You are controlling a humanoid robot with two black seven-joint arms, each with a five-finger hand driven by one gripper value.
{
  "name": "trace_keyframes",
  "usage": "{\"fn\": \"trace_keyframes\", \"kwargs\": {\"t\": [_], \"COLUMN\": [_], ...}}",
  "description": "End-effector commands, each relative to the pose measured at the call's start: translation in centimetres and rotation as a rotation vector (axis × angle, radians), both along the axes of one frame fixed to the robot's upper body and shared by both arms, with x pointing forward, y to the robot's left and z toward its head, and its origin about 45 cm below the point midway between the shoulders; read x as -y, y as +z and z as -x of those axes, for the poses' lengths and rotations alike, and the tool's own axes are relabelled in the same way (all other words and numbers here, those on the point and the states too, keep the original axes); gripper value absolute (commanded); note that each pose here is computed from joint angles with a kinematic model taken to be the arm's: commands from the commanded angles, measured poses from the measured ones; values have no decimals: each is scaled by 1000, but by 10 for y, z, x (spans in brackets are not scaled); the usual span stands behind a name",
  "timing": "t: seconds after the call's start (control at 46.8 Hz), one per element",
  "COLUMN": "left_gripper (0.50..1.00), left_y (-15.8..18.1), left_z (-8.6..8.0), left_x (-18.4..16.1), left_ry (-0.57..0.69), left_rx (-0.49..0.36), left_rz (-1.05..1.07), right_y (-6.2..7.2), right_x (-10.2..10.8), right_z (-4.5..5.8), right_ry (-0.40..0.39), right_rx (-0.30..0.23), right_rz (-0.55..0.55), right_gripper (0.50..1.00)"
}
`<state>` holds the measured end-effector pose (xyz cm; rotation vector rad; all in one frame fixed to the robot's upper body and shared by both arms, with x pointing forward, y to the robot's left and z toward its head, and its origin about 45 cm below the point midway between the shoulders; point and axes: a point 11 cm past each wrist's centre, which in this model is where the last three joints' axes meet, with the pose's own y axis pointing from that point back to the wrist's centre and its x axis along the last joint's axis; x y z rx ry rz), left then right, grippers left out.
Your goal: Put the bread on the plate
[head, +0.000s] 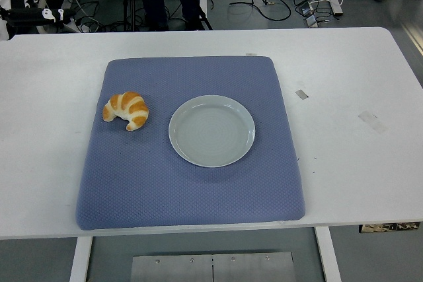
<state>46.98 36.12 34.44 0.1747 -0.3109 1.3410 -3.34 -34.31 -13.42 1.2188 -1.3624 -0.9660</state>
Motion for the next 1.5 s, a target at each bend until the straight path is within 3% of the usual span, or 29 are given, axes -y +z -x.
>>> {"fn": "trace_keyframes", "kwargs": {"t": [0.0,0.214,0.577,0.748,0.983,1.175,1.474], "left_gripper": [958,933,934,934,934,934,933], "left_y": [7,7,2,-4,-21,-29,-60], "left_z": [2,8,18,29,42,58,77], "left_x": [2,20,51,68,82,104,109], "left_ry": [-20,-48,-34,-49,-68,-160,-230], "left_rx": [5,-102,-100,-65,63,125,74], "left_rz": [-10,-202,-429,-523,-733,-801,-856], "right_y": [0,0,0,0,0,0,0], "right_x": [0,0,0,0,0,0,0], "right_z": [0,1,0,1,1,0,0], "right_ry": [-1,-1,-1,-1,1,-1,1], "right_rx": [0,-2,0,-2,-2,0,0], "right_rz": [0,0,0,0,0,0,0], "right_gripper": [1000,1000,1000,1000,1000,1000,1000]}}
